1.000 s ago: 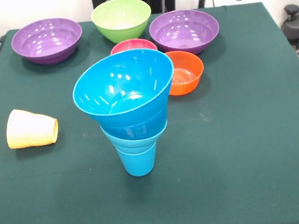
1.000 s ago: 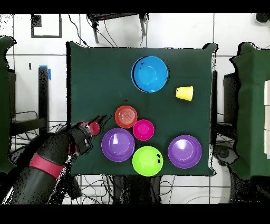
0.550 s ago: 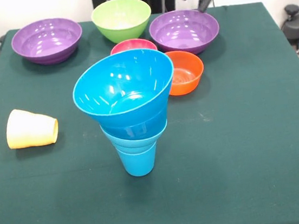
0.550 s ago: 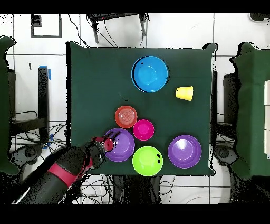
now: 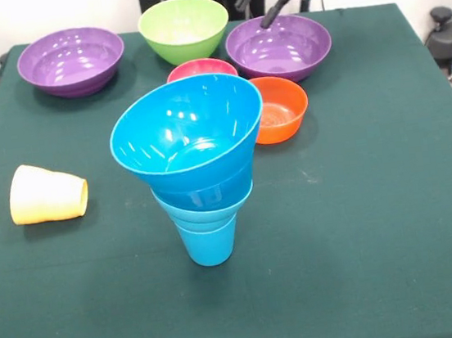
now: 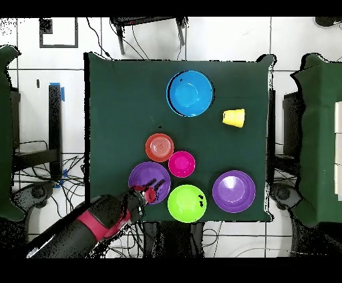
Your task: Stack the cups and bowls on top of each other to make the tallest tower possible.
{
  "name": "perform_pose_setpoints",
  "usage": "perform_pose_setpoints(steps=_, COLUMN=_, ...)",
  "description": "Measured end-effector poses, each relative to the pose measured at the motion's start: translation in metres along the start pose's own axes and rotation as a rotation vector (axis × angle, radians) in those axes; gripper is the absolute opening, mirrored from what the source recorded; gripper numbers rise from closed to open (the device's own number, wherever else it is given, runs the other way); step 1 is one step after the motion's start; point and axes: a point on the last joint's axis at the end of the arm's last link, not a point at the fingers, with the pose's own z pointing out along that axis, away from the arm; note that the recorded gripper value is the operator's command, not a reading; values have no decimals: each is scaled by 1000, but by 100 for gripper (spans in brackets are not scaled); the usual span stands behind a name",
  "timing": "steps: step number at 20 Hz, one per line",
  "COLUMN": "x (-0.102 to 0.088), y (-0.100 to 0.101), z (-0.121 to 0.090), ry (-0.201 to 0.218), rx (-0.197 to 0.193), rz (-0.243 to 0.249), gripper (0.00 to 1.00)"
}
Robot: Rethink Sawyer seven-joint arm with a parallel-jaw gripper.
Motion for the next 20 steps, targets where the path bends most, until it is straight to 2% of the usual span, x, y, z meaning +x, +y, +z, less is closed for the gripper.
perform_pose_setpoints(steps=3, x=6, y=4, z=-8, ry=5, rx=0, rz=20, gripper=100)
perform_pose_setpoints(steps=7, x=6, y=3, z=-15, ry=3, rx=-7, rz=43, gripper=100)
perform_pose_setpoints(steps=11, x=0, y=-5, z=-29, ry=-5, rx=-26, rz=81, gripper=100)
perform_pose_setpoints(steps=15, x=-14, y=-16, z=-51, ry=-12, rx=-49, rz=137, gripper=100)
perform_pose_setpoints(steps=20, x=-23, y=-20, z=-67, ry=-6, rx=-56, rz=175, gripper=100)
